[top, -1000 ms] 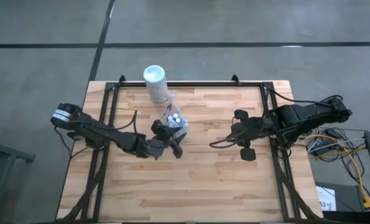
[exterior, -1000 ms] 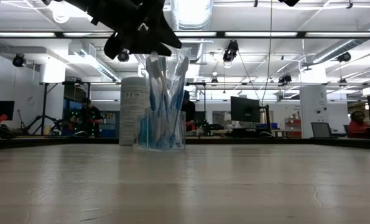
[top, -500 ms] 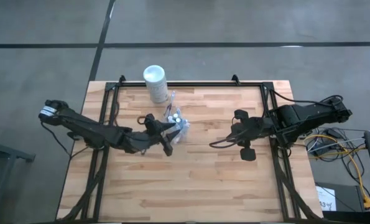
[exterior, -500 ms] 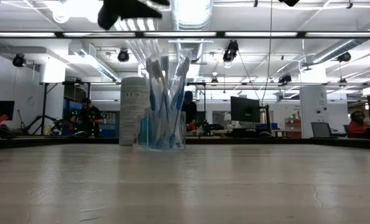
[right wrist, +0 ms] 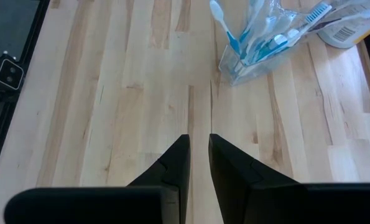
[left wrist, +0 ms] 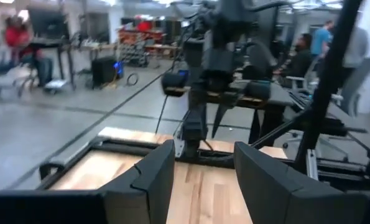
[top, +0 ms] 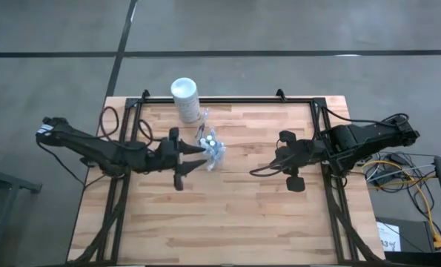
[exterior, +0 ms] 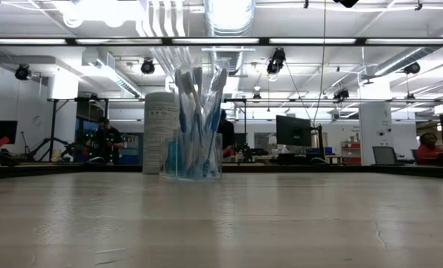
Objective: Pick & Place toothbrushing station
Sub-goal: Return to Home Position
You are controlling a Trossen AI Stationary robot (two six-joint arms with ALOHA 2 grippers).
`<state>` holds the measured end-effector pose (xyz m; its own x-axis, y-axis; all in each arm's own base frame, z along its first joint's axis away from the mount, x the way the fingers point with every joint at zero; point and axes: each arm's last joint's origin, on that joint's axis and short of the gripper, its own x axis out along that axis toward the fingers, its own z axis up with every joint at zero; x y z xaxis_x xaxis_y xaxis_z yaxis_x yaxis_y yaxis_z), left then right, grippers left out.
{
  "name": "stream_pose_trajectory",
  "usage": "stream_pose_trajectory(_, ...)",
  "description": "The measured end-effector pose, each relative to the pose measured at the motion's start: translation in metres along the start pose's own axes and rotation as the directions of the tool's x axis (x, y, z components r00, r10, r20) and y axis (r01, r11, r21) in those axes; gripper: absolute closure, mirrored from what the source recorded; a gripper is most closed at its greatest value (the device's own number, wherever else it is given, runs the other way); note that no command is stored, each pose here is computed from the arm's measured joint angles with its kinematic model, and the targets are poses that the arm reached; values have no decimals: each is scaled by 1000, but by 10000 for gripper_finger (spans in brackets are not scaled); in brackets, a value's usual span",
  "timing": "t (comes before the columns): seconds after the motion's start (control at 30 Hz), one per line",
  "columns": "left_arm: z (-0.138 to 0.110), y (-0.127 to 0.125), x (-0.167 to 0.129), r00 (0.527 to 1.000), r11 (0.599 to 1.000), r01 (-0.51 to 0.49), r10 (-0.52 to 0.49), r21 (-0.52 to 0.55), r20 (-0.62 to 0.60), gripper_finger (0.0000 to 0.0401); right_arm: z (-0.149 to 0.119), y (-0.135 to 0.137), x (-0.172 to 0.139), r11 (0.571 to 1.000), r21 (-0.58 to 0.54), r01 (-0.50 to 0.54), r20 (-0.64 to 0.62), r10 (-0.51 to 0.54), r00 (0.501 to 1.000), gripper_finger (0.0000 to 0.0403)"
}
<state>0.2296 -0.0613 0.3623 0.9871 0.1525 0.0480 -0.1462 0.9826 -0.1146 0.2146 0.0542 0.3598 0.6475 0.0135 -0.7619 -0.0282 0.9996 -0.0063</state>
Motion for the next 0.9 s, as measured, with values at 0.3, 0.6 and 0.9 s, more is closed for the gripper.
stream_pose_trajectory(0.3, 19, 1, -19, 972, 974, 217, -221, 61, 77, 231, 0, 0, 0, 1000, 0, 0, 0, 0, 1000, 349)
stream_pose_trajectory(0.6, 22, 13, -47, 951, 951, 308, -308, 35, -9, 231, 0, 0, 0, 1000, 0, 0, 0, 0, 1000, 349)
stream_pose_trajectory(0.9, 18, 26, -77, 934, 935, 351, -354, 53, 43, 231, 0, 0, 0, 1000, -1, 0, 0, 0, 1000, 349)
